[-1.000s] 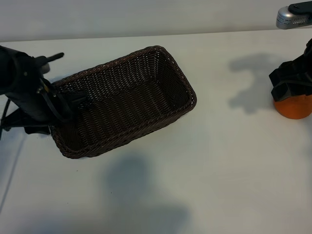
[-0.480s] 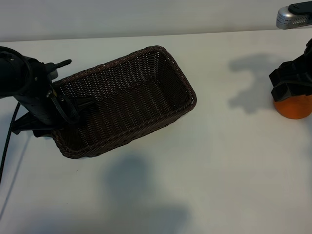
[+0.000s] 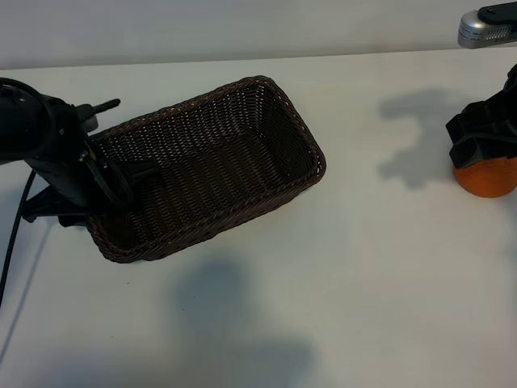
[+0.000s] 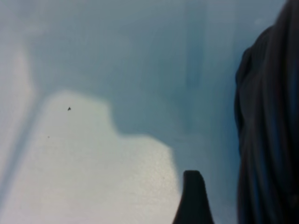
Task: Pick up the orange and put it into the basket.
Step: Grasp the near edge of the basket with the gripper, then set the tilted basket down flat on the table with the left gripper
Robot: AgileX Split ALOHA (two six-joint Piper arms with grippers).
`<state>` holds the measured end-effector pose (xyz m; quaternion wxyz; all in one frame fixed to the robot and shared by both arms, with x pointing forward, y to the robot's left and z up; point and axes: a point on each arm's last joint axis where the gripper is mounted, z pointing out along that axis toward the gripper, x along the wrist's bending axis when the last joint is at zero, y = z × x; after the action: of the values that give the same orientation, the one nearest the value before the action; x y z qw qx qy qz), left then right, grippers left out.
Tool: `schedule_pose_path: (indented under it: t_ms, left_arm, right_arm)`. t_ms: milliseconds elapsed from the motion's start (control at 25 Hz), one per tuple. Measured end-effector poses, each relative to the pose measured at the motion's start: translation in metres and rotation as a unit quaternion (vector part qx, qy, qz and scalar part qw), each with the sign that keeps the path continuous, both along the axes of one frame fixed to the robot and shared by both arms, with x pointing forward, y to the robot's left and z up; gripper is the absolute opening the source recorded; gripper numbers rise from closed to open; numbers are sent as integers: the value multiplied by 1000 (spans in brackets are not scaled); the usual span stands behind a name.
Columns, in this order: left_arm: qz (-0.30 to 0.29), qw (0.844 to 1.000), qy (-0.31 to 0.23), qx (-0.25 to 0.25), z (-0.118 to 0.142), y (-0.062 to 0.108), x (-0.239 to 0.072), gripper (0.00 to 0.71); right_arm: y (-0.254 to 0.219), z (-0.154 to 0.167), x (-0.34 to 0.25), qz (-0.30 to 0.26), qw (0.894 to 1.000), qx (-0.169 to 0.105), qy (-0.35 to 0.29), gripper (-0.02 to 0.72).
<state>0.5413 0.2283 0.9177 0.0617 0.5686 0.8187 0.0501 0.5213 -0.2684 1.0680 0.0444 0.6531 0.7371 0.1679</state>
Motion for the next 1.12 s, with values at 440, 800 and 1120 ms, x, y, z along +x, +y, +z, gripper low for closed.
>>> schedule_pose_path:
  t_ms: [440, 800, 1120]
  left_arm:
    - [3, 1000, -5, -9, -6, -1, 4, 430]
    - [3, 1000, -15, -13, -5, -2, 5, 419]
    - [-3, 998, -47, -40, 20, 5, 3, 417]
  right_arm:
    - [0, 0, 0, 0, 1000, 0, 2, 589]
    - [0, 0, -1, 1, 1000, 0, 3, 589]
    - [0, 0, -1, 1, 1000, 0, 3, 589]
